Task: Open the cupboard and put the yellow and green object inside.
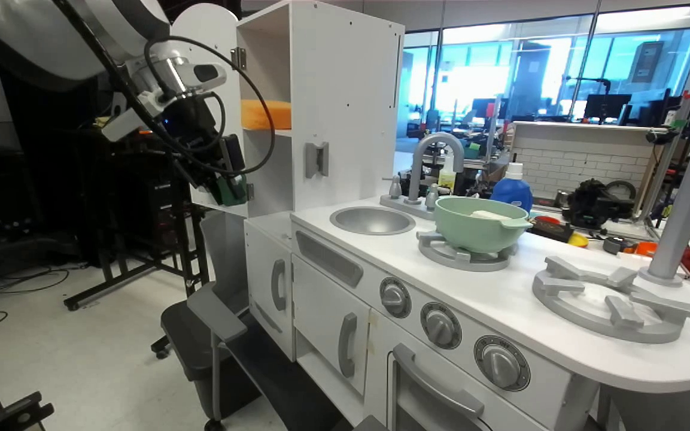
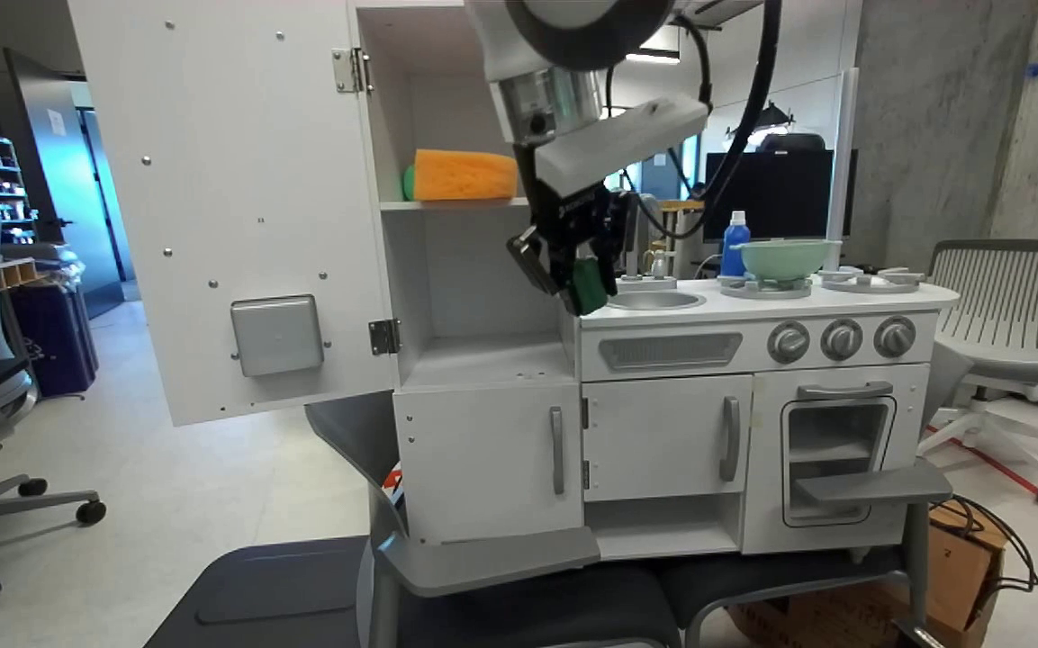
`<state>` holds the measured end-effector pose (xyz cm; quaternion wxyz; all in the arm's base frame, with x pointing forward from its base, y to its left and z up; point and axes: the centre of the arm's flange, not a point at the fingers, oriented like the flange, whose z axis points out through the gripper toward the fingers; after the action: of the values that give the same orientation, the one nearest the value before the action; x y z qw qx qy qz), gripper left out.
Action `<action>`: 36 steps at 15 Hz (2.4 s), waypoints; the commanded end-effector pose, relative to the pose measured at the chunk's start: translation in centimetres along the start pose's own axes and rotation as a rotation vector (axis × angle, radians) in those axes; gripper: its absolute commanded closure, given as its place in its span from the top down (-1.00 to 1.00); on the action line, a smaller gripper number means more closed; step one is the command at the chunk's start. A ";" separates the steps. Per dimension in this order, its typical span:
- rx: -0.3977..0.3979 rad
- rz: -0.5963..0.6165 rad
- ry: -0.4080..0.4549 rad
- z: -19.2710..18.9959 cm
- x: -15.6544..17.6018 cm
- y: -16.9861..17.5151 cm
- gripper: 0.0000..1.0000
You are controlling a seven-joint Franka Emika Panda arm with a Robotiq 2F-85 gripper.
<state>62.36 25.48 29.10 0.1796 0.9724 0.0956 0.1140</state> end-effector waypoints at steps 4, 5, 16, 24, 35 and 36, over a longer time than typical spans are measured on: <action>-0.157 -0.026 0.185 3.0 6.4 -7.2 -0.58; -0.179 -0.028 0.210 3.6 7.4 -7.7 -0.58; -0.360 -0.047 0.326 12.7 12.9 -7.7 -0.58; -0.409 -0.031 0.385 13.7 14.6 -8.4 0.71; -0.311 -0.107 0.309 7.6 12.4 -9.9 1.00; -0.286 -0.125 0.300 6.8 12.0 -10.2 1.00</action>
<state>75.39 33.52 18.44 0.3272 0.8876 0.1413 0.2918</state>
